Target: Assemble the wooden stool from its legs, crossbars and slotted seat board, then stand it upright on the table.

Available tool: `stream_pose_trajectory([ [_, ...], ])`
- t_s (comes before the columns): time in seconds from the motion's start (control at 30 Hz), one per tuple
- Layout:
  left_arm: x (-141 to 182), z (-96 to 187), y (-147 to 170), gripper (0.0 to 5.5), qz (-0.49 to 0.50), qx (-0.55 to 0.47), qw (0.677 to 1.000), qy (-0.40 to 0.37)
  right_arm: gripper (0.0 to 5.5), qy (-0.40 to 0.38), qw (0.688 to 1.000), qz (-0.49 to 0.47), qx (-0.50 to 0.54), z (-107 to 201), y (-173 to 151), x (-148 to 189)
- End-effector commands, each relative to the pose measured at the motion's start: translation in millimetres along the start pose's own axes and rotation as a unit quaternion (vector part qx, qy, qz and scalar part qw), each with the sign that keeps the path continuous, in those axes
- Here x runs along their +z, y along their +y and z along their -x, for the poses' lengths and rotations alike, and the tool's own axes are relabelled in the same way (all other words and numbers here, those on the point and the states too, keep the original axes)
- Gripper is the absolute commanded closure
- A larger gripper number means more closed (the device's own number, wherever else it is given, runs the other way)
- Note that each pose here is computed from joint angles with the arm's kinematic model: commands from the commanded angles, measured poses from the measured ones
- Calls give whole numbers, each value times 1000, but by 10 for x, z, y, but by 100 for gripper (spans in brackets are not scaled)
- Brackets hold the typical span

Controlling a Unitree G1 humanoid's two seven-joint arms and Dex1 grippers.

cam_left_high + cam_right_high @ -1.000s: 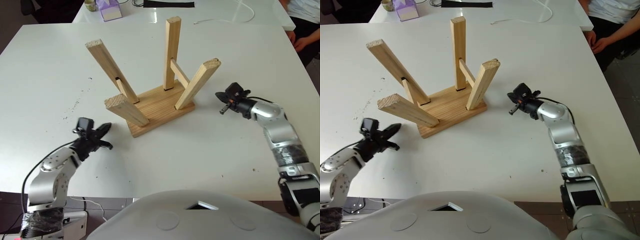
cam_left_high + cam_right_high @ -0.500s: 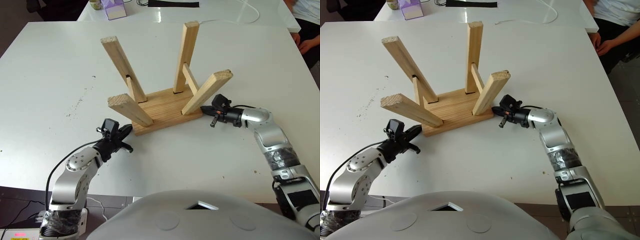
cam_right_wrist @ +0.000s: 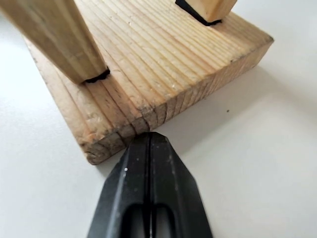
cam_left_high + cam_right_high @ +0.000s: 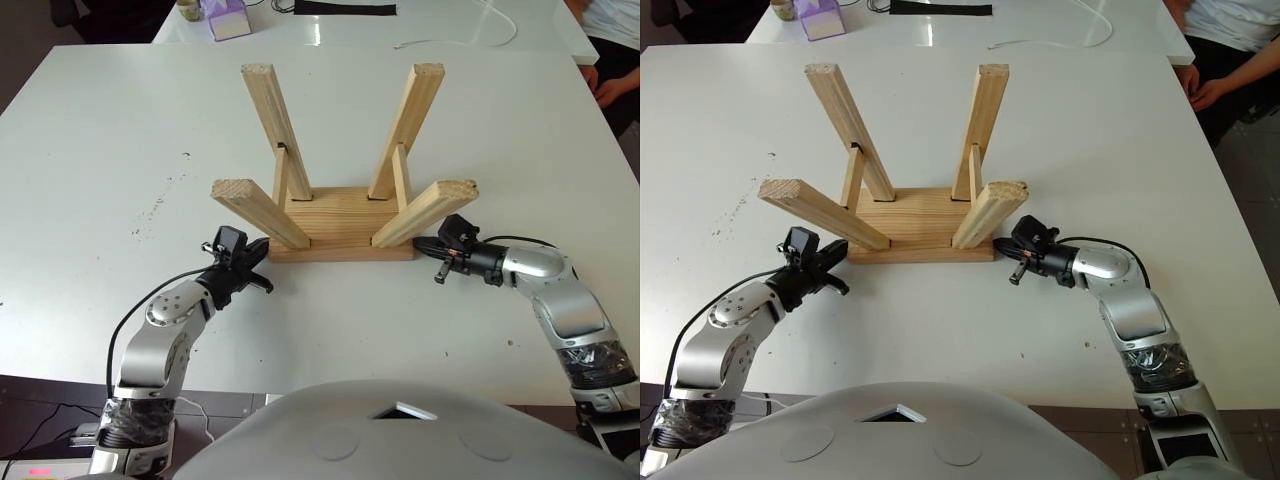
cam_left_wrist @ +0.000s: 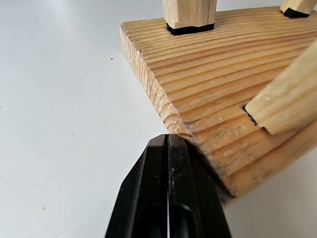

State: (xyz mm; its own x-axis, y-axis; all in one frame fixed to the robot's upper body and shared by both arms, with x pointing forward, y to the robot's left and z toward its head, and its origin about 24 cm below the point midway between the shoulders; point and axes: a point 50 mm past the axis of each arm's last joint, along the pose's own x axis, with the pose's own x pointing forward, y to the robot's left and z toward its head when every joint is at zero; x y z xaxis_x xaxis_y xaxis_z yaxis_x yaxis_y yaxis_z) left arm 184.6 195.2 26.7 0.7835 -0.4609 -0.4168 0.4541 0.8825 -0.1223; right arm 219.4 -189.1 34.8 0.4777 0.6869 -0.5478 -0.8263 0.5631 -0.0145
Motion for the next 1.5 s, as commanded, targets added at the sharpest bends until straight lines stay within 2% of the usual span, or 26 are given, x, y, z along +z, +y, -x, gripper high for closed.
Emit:
stream_pose_trajectory([
  [0.03,0,-83,-146,547,25,-43,999,-14,550,-4,1000,-1,30,-36,20,33],
  [0.13,42,26,14,547,38,-8,999,-33,550,17,1000,6,16,97,-85,-46],
  [0.27,12,238,215,547,28,21,999,-19,550,28,999,13,-10,255,-233,-76],
  [0.5,-68,460,162,547,11,-36,999,19,550,14,1000,13,2,254,-126,-30],
  [0.73,6,304,138,547,-3,-50,999,7,550,14,1000,11,13,194,-38,-13],
  [1.5,33,177,114,547,-16,-69,997,8,550,12,999,15,27,112,0,9],
])
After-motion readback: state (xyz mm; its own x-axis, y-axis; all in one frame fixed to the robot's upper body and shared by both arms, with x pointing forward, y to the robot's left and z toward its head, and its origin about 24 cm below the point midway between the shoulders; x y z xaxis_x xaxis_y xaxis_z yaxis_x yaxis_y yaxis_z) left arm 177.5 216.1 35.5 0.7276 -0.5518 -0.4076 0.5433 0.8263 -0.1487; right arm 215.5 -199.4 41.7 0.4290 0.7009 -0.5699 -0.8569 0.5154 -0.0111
